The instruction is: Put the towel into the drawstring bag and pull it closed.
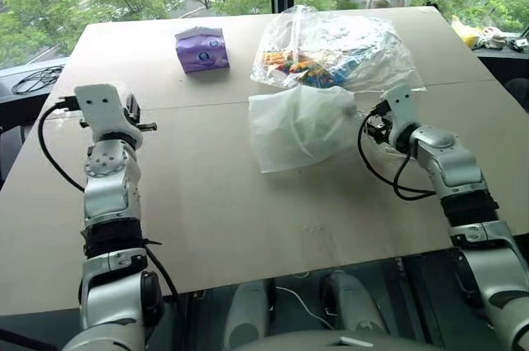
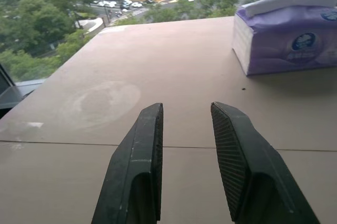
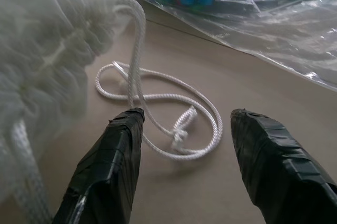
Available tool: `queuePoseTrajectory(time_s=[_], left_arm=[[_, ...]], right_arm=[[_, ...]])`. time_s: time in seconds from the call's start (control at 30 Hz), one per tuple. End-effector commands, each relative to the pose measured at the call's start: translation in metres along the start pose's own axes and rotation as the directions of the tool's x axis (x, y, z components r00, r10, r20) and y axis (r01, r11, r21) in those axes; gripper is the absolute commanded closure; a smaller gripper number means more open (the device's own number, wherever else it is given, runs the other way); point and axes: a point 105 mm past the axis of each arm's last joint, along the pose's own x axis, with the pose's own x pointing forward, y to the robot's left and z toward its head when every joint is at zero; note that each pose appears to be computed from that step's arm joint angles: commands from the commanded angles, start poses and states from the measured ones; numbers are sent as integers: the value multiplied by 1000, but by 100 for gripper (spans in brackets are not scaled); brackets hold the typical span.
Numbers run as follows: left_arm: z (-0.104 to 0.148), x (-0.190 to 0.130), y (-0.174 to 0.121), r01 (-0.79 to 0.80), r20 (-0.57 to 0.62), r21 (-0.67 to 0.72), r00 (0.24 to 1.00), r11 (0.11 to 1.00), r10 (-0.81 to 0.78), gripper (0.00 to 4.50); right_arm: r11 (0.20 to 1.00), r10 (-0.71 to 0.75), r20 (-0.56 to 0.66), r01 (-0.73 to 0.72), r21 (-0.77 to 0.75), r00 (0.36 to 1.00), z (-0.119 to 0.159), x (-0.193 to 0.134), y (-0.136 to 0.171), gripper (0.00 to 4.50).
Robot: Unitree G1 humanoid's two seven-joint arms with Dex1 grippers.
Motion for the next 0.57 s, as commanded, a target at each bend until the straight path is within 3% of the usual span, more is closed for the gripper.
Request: queuePoseTrajectory(time_s=[0.03,0.1,0.2,0.3,0.4,0.57], left_arm=[[6,-16,-24,256,-22,25,967,966,-256,166],[-4,-37,-45,442,-76,40,896,896,-438,72],[-19,-67,-61,595,-158,37,797,803,-583,72],[-38,-100,-65,683,-247,-14,705,730,-665,72],[-43,-121,-69,724,-279,-63,649,687,-708,72],[-47,-141,-75,770,-303,-110,576,629,-759,72]], right_arm=[[999,-9,24,10,-36,1000,7,-23,-26,123],[999,41,54,-39,-29,998,6,-35,-27,123],[989,147,122,-150,13,982,7,-53,-18,123],[958,278,128,-285,38,952,-15,-79,-5,123],[929,366,93,-370,32,926,-39,-96,9,123],[897,436,128,-441,15,891,-49,-101,28,123]])
